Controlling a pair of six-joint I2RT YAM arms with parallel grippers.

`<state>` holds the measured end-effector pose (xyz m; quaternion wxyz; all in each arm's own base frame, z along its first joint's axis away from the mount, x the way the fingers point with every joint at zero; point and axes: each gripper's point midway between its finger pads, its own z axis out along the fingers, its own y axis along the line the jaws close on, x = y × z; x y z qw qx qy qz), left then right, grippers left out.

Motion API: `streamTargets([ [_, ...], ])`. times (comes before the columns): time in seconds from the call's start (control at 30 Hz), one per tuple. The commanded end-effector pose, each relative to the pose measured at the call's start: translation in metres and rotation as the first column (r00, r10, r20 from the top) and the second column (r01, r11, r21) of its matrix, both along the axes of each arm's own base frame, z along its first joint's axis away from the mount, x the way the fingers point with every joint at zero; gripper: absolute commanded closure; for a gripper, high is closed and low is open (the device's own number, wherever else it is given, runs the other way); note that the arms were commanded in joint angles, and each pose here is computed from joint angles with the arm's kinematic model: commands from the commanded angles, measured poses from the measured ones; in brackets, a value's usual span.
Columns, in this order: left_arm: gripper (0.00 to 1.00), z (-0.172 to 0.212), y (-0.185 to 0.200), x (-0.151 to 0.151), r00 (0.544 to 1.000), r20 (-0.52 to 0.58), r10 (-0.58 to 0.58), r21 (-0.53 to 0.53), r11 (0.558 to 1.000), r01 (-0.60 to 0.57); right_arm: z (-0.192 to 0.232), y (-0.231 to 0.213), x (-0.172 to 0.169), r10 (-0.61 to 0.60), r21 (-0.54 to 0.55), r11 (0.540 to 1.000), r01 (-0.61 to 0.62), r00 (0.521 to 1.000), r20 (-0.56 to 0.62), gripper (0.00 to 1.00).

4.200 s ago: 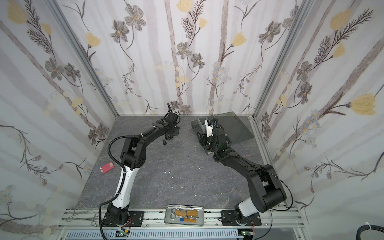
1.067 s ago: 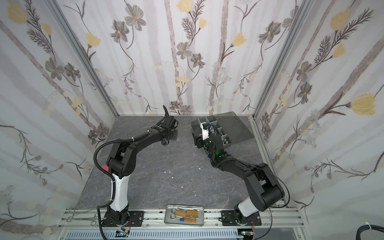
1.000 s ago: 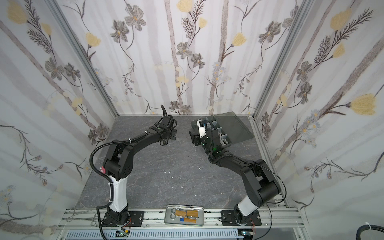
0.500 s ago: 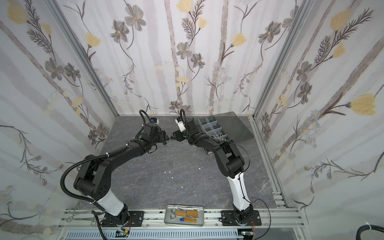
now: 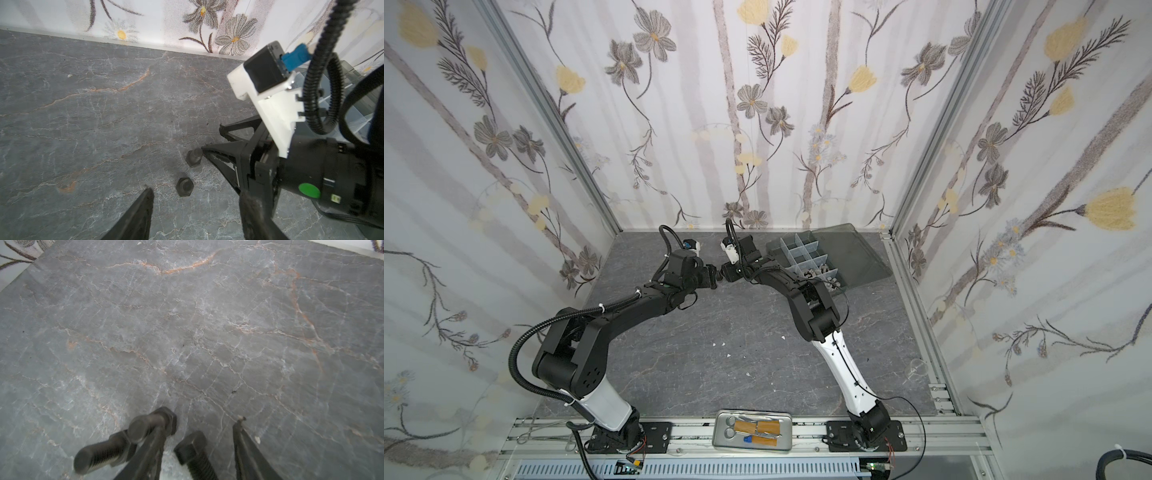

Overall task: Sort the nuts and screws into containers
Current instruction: 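Close the right gripper on a dark bolt and lift it toward the box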

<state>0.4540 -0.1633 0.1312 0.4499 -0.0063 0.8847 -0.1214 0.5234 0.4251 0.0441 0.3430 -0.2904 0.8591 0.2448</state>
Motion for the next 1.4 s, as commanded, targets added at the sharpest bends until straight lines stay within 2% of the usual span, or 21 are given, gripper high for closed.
streamTargets([
  [0.0, 0.34, 0.005, -0.007, 0.005, 1.0, 0.021, -0.018, -0.037, 0.999, 0.018, -0.017, -0.002, -0.005, -0.013, -0.038, 0.999, 0.011, 0.999, -0.051, 0.54],
  [0.23, 0.33, 0.001, -0.007, 0.007, 1.0, 0.008, -0.018, -0.032, 0.999, 0.018, -0.02, -0.004, -0.006, -0.02, -0.063, 0.998, 0.017, 0.999, -0.051, 0.73],
  [0.43, 0.33, 0.001, -0.008, 0.009, 1.0, 0.007, -0.02, -0.037, 0.999, 0.02, -0.007, -0.007, -0.008, -0.025, -0.066, 0.998, 0.021, 0.998, -0.051, 0.83],
  [0.93, 0.32, 0.001, -0.012, 0.012, 1.0, 0.004, -0.029, -0.049, 0.998, 0.029, 0.036, -0.025, -0.014, -0.076, -0.03, 0.997, 0.075, 0.997, -0.012, 0.82],
  [1.13, 0.31, 0.003, -0.011, 0.012, 1.0, 0.008, -0.029, -0.042, 0.999, 0.03, 0.072, -0.068, 0.005, -0.185, 0.058, 0.981, 0.185, 0.983, -0.005, 0.82],
  [1.37, 0.31, 0.0, -0.013, 0.014, 0.999, 0.007, -0.036, -0.046, 0.998, 0.036, 0.081, -0.145, 0.042, -0.33, 0.056, 0.943, 0.329, 0.944, 0.011, 0.81],
])
